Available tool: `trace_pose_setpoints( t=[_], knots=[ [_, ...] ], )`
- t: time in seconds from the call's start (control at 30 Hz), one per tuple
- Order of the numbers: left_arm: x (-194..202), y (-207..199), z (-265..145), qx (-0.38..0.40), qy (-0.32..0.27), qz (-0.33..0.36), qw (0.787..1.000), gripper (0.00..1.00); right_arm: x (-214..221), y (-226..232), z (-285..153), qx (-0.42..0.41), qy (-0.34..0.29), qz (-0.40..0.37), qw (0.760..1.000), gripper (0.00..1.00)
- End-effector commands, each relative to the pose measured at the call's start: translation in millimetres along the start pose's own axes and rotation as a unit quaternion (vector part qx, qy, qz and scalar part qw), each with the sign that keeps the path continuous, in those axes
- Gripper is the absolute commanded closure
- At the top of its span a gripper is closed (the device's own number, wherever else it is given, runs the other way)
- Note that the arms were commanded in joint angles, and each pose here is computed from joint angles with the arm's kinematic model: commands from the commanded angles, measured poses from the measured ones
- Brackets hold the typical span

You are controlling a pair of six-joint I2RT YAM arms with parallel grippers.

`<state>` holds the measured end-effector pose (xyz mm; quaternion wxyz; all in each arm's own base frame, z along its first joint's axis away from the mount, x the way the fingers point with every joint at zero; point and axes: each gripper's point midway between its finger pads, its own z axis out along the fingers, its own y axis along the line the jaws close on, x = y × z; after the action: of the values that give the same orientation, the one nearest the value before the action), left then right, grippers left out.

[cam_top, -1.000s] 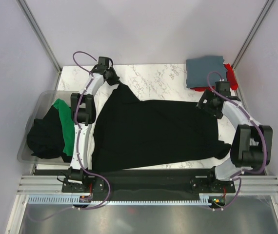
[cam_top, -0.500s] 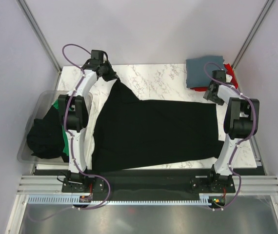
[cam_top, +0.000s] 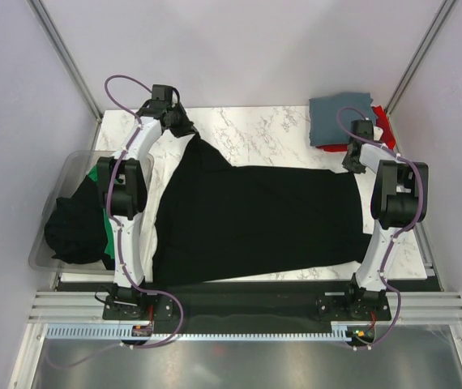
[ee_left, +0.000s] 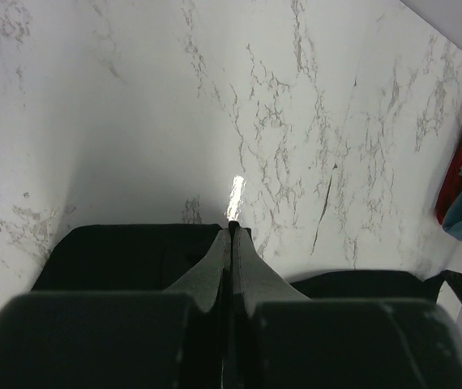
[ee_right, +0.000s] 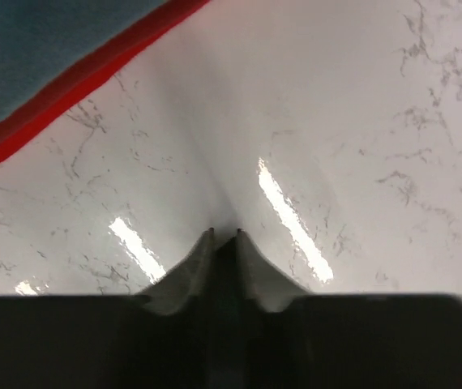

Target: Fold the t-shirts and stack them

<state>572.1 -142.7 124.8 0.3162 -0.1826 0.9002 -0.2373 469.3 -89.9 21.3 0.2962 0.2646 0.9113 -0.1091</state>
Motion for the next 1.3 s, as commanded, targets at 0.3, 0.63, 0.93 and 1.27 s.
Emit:
trace_pose_setpoints(
  t=[0.3,0.63,0.93,1.27],
  knots=[
    [-88,-46,-57,0.045,-0.091,0.035,0.994,0.98,-63,47,-38,-0.128,-0.055,0.020,0.990,1.00],
    [-89,-56,-109,0.056,-0.099,0.027,0.993,0.98,-112,51,-115,-0.193,-0.142,0.048,0.970,1.00],
    [-21,-44,-167,0.032,-0.065,0.023,0.997,0.98,-70,32,-144,-0.222,-0.133,0.050,0.965,1.00],
    [81,1,-235,0.000,-0.045,-0.026,0.999,0.98,-29,-29,-164,-0.168,-0.146,0.101,0.970,1.00]
  ],
)
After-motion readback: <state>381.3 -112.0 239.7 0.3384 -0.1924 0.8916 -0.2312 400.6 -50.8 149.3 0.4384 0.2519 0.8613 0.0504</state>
